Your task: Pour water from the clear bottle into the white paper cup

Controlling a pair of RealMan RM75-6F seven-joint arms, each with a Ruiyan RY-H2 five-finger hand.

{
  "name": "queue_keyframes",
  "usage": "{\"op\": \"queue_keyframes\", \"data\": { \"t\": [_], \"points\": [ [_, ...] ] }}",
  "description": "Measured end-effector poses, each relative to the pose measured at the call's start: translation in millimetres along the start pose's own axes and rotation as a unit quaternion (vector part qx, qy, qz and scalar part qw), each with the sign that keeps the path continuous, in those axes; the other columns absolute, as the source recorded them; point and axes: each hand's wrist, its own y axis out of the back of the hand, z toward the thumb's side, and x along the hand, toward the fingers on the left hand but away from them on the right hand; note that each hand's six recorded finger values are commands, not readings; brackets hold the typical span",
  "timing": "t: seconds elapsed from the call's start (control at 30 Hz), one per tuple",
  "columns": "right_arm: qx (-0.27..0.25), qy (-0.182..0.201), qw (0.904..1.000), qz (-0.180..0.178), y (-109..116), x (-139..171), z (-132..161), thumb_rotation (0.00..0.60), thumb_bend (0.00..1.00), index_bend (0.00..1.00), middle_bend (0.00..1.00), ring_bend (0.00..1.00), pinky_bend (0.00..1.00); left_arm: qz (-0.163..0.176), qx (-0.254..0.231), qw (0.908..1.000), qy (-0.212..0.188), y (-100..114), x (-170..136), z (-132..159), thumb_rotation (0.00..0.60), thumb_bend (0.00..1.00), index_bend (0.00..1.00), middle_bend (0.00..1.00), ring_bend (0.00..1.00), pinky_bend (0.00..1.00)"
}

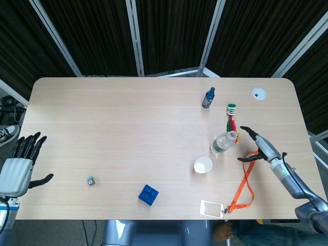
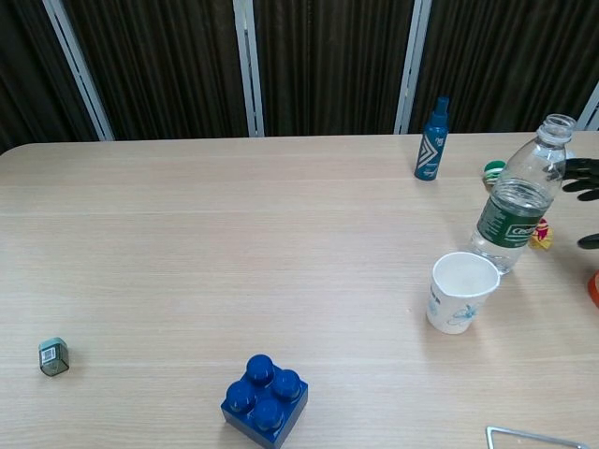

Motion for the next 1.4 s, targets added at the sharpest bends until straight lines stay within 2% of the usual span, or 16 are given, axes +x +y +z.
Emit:
{"op": "queue_keyframes", "data": {
  "t": [0.17,0.47,0.8,1.23,1.33,1.4],
  "points": [
    [-0.01,0.018,0.9997,0.013,-16,-17,14,0.6,0.0,0.0,0.0,0.0,0.0,-0.01,-0.002,0.9999,0.001,-2,2,-2,0.6,0.0,0.0,0.0,0.0,0.0],
    [-0.042,0.029,0.9986,0.013,-33,-35,24,0.6,0.0,0.0,0.0,0.0,0.0,-0.013,0.0,0.9999,0.006,-3,4,-4,0.6,0.0,0.0,0.0,0.0,0.0],
    [-0.083,0.031,0.996,-0.009,-42,-51,31,0.6,0.0,0.0,0.0,0.0,0.0,-0.017,0.0,0.9998,0.005,-5,3,-2,0.6,0.0,0.0,0.0,0.0,0.0],
    [-0.094,0.026,0.9952,-0.004,-50,-61,33,0.6,0.0,0.0,0.01,0.0,0.0,-0.02,0.0,0.9998,0.01,-6,4,-3,0.6,0.0,0.0,0.0,0.0,0.0],
    [-0.095,0.023,0.9952,-0.004,-51,-62,32,0.6,0.0,0.04,0.1,0.04,0.05,-0.015,0.004,0.9998,0.01,-4,5,-4,0.6,0.0,0.0,0.0,0.0,0.0],
    [-0.098,0.023,0.9949,-0.008,-51,-62,31,0.6,0.0,0.19,0.27,0.18,0.19,-0.012,0.005,0.9999,0.011,-4,5,-4,0.6,0.0,0.0,0.0,0.0,0.0]
  ]
}}
